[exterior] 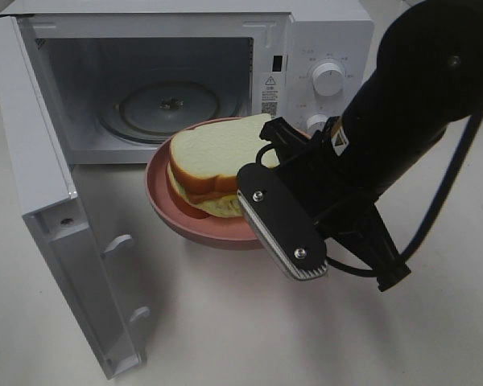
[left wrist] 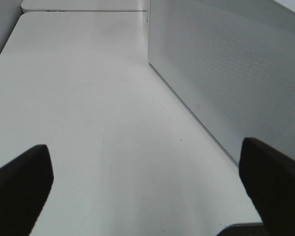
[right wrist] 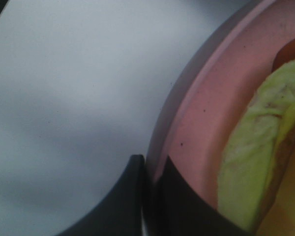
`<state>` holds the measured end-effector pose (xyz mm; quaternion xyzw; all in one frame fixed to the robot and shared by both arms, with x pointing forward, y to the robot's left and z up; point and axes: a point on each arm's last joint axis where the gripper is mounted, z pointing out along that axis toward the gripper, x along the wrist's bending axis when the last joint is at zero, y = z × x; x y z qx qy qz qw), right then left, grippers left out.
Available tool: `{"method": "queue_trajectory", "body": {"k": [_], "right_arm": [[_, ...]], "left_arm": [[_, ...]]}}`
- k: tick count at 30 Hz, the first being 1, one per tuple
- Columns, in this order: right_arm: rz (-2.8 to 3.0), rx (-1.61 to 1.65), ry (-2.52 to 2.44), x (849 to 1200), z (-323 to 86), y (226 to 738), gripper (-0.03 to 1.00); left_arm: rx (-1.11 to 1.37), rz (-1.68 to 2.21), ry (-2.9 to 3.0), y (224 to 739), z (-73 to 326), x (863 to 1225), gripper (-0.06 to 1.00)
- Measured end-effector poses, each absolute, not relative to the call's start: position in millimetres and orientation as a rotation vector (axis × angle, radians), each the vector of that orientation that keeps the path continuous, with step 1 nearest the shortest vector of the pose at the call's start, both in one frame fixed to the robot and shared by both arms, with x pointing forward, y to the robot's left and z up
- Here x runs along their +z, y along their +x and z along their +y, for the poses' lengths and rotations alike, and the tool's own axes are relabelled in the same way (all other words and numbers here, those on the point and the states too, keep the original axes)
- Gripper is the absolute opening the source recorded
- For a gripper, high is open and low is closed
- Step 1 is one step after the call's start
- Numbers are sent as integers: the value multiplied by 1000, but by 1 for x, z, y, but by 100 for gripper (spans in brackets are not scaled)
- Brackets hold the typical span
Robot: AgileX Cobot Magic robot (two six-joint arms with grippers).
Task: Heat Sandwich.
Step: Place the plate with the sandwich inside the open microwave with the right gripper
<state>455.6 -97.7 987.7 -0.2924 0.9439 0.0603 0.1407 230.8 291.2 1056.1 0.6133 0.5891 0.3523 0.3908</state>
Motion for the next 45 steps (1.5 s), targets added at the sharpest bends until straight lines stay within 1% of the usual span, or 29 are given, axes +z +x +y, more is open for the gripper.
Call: {"method": "queue_trajectory", "body": {"k": [32,45], "right_arm": [[2712,196,-824,969,-52,504,4],[2731,211,-749,971,-28,530,4]], "left_arm": [[895,1497,1558,231,291,1056,97],[895,1497,1558,231,291,1056,97]]}}
